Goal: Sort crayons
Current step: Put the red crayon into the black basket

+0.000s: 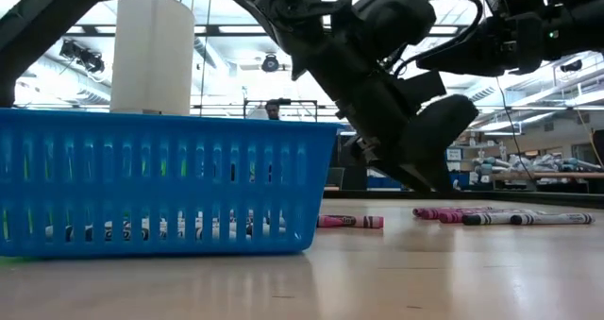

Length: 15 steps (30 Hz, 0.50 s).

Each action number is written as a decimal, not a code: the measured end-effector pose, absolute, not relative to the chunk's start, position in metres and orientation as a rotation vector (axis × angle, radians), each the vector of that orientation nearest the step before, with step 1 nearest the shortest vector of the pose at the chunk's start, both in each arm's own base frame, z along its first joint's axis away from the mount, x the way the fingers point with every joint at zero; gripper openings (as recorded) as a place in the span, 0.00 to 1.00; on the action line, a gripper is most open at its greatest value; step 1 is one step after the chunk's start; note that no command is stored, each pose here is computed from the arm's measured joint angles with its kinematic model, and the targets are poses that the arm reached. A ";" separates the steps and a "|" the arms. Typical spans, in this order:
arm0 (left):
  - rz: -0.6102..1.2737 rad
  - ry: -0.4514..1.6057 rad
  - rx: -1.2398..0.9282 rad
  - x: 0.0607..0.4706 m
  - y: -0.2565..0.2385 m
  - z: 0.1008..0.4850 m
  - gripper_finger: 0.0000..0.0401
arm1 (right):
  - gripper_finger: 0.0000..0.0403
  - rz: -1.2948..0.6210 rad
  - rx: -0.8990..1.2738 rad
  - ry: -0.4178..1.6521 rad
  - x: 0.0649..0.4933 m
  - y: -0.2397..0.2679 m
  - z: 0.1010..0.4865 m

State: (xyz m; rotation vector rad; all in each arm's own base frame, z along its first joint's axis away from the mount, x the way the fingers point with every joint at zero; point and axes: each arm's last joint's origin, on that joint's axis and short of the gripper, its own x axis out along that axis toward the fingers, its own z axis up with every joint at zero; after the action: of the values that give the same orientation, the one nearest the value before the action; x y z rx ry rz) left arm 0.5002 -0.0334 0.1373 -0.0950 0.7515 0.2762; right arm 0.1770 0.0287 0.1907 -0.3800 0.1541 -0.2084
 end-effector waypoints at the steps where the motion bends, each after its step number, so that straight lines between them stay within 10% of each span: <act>1: 0.280 0.755 -0.095 0.500 -0.032 0.136 0.48 | 0.18 -0.208 -0.380 0.154 0.177 0.029 0.191; 15: 0.272 0.778 -0.123 0.502 -0.031 0.119 0.48 | 0.18 -0.251 -0.387 0.171 0.176 0.028 0.190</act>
State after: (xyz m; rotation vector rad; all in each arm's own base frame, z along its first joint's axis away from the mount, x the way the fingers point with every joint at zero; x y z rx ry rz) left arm 0.5025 -0.0313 0.1188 -0.1228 0.7781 0.2715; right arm 0.1764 0.0278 0.1895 -0.3874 0.1714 -0.2505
